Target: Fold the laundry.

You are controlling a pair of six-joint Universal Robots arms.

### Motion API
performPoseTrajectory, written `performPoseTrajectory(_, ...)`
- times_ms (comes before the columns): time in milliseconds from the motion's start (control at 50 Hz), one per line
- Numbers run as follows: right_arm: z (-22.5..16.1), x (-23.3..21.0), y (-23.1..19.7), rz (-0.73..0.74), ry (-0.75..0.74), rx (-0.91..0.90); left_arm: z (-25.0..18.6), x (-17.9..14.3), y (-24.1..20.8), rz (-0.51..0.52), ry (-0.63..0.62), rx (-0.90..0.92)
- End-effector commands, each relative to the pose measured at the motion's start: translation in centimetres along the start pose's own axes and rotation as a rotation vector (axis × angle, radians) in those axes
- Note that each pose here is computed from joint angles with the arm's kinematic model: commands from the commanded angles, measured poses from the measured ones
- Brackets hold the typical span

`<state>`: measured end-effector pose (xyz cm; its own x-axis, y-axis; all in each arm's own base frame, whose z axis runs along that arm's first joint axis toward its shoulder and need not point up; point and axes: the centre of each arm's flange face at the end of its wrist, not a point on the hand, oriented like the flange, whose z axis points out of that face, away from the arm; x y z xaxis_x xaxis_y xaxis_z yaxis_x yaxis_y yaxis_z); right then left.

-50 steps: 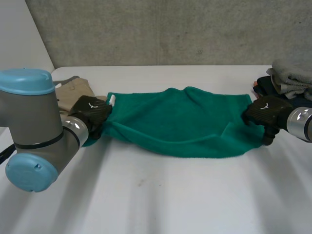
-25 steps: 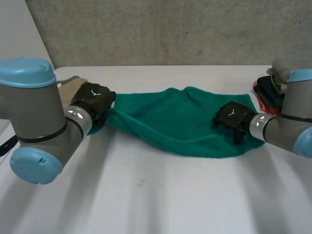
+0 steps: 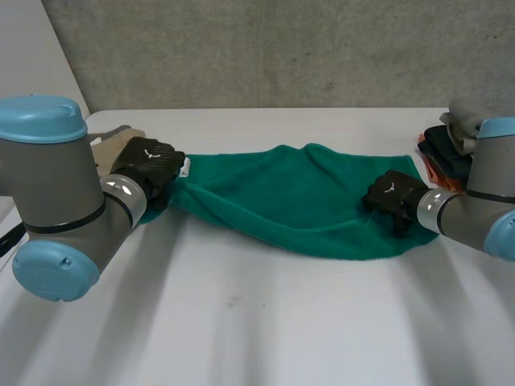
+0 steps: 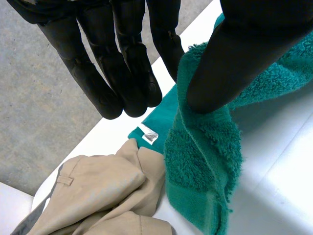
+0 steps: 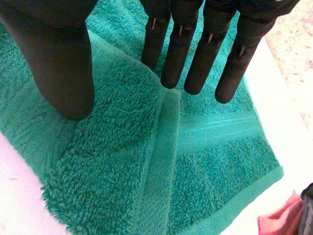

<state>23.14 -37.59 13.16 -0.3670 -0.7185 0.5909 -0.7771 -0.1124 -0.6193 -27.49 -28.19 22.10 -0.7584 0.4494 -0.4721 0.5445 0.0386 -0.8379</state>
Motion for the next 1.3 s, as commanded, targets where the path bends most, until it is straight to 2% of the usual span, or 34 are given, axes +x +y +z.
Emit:
performPoseTrajectory(20, -0.4, 0.3, 0.1, 0.016, 0.024, -0.003, -0.1, 0.0, 0.0, 0.000, -0.006, -0.004)
performPoseTrajectory(400, -1.0, 0.5, 0.6, 0.033, 0.029, -0.020, -0.2, -0.2, 0.5, 0.000, -0.010, -0.022)
performPoseTrajectory(480, -3.1, 1.3, 0.3, 0.060, 0.032, -0.048, -0.9, 0.0, 0.8, 0.008, 0.004, -0.048)
performPoseTrajectory(560, -8.0, 2.4, -0.1, 0.082, 0.022, -0.133, -2.7, -0.1, 1.3, 0.040, 0.031, -0.103)
performPoseTrajectory(580, -10.1, 2.6, 0.2, 0.081, 0.007, -0.190, -3.7, 0.0, 1.5, 0.071, 0.056, -0.135)
performPoseTrajectory(660, -13.9, 1.9, 1.5, 0.053, -0.095, -0.327, -6.1, 0.0, 2.8, 0.170, 0.125, -0.233)
performPoseTrajectory(740, -15.5, 1.1, 2.3, -0.008, -0.197, -0.389, -6.9, -0.4, 3.9, 0.238, 0.171, -0.275)
performPoseTrajectory(960, -14.4, 1.6, 2.7, 0.085, -0.125, -0.379, -5.2, 0.0, 3.3, 0.275, 0.216, -0.212)
performPoseTrajectory(1020, -12.8, 1.8, 1.9, 0.082, -0.056, -0.321, -3.1, 0.4, 2.6, 0.292, 0.206, -0.164)
performPoseTrajectory(1160, -7.6, 3.7, 0.7, 0.119, 0.177, -0.168, 4.1, -0.2, 0.4, 0.298, 0.083, -0.037)
performPoseTrajectory(1300, -3.3, 6.2, -0.3, 0.082, 0.370, -0.056, 9.0, 0.1, -1.4, 0.294, -0.005, 0.054)
